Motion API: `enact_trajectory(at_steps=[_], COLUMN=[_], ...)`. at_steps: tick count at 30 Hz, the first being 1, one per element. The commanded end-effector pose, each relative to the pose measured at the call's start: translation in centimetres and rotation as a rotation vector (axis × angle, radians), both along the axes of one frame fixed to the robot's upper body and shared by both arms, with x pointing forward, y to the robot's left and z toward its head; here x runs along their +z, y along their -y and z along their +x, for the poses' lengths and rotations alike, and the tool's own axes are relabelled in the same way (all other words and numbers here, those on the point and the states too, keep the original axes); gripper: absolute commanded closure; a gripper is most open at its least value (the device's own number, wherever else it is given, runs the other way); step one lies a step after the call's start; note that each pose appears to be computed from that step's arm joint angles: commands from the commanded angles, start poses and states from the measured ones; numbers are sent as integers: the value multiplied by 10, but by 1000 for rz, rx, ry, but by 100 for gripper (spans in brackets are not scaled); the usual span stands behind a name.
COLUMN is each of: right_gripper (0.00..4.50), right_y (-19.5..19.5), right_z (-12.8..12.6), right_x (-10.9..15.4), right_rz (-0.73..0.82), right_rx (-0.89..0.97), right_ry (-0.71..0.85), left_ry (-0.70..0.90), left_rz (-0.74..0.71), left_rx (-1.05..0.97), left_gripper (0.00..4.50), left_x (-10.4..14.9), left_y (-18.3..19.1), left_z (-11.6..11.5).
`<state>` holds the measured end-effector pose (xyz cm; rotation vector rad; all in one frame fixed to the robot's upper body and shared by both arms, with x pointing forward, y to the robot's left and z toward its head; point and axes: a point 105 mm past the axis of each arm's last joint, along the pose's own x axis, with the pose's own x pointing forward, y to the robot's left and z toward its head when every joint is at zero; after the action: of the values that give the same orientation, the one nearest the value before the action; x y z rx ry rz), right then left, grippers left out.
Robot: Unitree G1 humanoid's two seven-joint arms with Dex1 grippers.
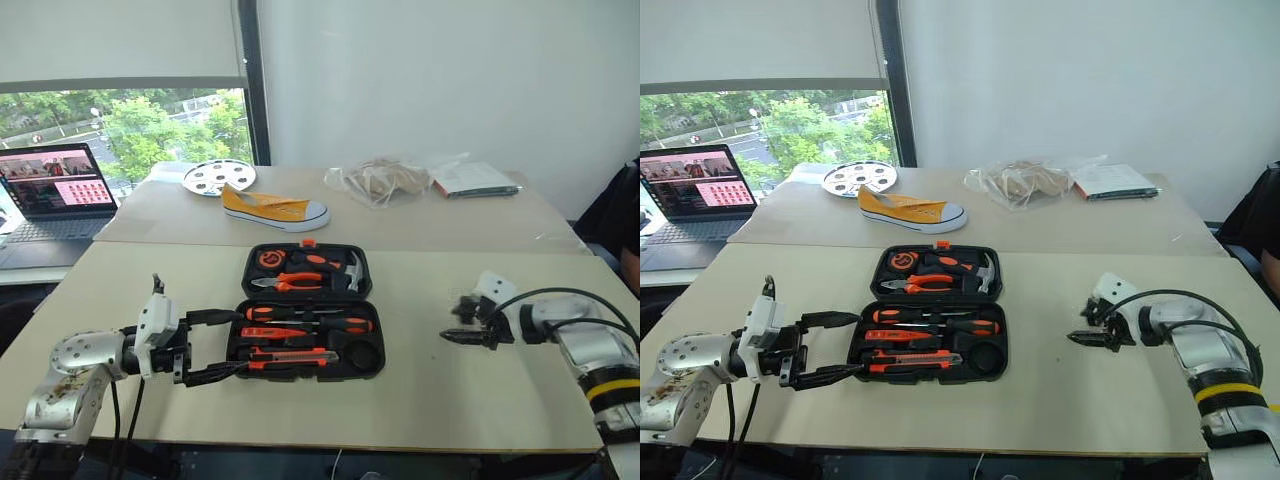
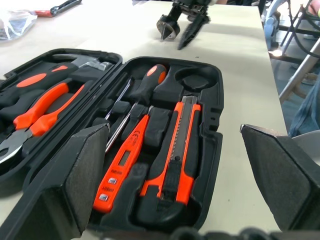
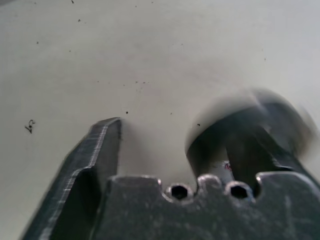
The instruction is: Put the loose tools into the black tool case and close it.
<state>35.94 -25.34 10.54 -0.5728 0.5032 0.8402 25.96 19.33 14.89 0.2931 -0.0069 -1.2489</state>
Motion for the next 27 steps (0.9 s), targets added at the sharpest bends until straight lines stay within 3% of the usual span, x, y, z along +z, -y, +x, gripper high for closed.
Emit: enact_trajectory(at_steps=[1,6,8,12,15,19,27], right_gripper=[270,442,447,447,447,447,447], right_y=[3,-12,-27,-87,-122,-157,-164], right_z=[7,8,3,-34,-54,-71,-64], right_x=[3,24,36,65,75,56,25], right_rz=[-33,-2,39,208,288,237,130], right_rx=[19,157,258,582,671,685,580], right_ry=[18,79,96,57,6,-74,-156], left_ry=[26,29,26,17,13,1,1], left_rz=[3,4,5,10,6,7,11], left_rx=[-24,-10,-4,4,15,12,19], left_gripper=[0,0,0,0,0,0,0], left_x=[6,6,6,3,2,-2,0], left_y=[3,-1,-2,-6,-7,-4,-4], left_z=[-6,-7,-8,-13,-15,-18,-18])
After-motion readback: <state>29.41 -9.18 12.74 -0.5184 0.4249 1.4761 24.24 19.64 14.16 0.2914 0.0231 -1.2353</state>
